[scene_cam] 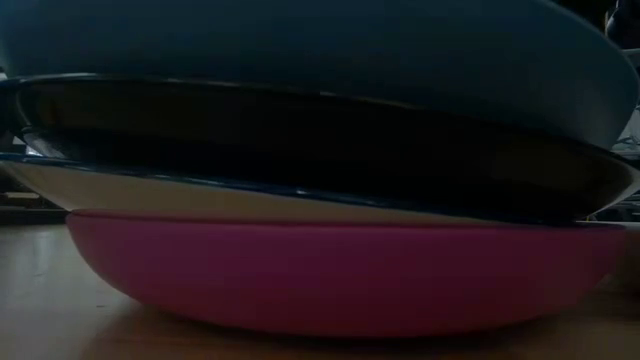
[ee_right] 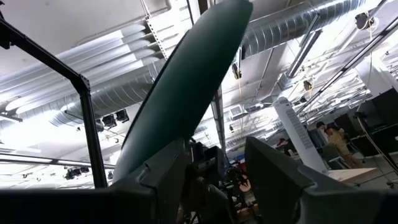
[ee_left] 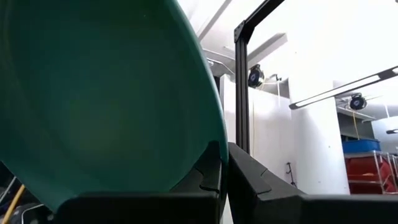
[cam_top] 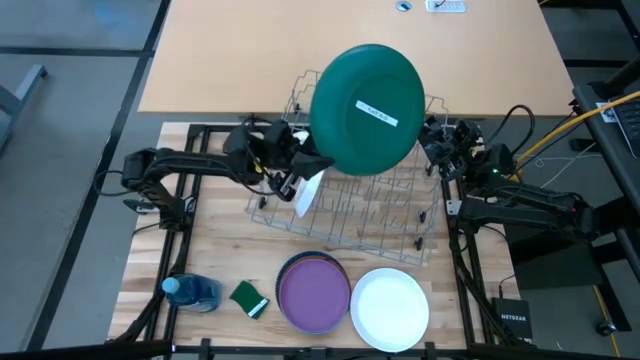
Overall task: Sort dishes
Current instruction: Put the dark green plate in the dish rack
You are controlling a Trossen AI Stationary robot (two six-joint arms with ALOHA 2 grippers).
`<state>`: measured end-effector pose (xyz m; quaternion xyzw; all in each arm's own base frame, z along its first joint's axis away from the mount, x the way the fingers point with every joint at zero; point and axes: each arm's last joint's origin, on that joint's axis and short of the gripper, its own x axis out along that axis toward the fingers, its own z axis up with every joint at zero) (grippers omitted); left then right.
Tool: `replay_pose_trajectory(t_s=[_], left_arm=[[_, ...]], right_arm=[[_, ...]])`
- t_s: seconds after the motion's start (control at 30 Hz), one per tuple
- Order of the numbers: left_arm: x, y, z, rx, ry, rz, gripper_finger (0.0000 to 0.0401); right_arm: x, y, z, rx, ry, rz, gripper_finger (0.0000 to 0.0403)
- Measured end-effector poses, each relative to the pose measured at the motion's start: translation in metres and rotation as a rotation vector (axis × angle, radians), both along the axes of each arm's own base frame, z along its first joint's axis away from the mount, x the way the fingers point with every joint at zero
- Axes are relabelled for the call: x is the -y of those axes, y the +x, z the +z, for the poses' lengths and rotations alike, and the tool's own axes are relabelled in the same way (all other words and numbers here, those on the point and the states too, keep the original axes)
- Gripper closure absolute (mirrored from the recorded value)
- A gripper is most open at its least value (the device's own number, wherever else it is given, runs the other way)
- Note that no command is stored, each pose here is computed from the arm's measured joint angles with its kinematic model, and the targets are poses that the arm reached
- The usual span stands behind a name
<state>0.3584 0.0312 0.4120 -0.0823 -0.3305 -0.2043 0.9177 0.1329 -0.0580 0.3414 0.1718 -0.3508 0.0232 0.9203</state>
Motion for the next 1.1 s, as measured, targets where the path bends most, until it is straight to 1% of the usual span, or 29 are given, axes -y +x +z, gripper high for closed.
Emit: replay_pose_trajectory(t_s=[0.37,0.77,0.9,1.1], left_arm=[[-0.001,0.006,-0.007,-0.025,0.001,0.002,0.0401],[-0.001,0.011,-0.012,-0.069,0.000,-0.001,0.0401],[-0.002,0.015,-0.018,-0.134,0.010,0.023,0.0401],[-0.004,0.017,-0.020,-0.150,0.019,0.041,0.0401]], right_arm=[[-0.001,0.000,0.000,-0.009,-0.027,0.027,0.0233],[-0.006,-0.001,0.001,-0.019,-0.122,0.117,0.0233],[-0.008,-0.003,0.002,-0.011,-0.167,0.153,0.0233],[-0.009,-0.003,0.003,-0.011,-0.182,0.166,0.0233]])
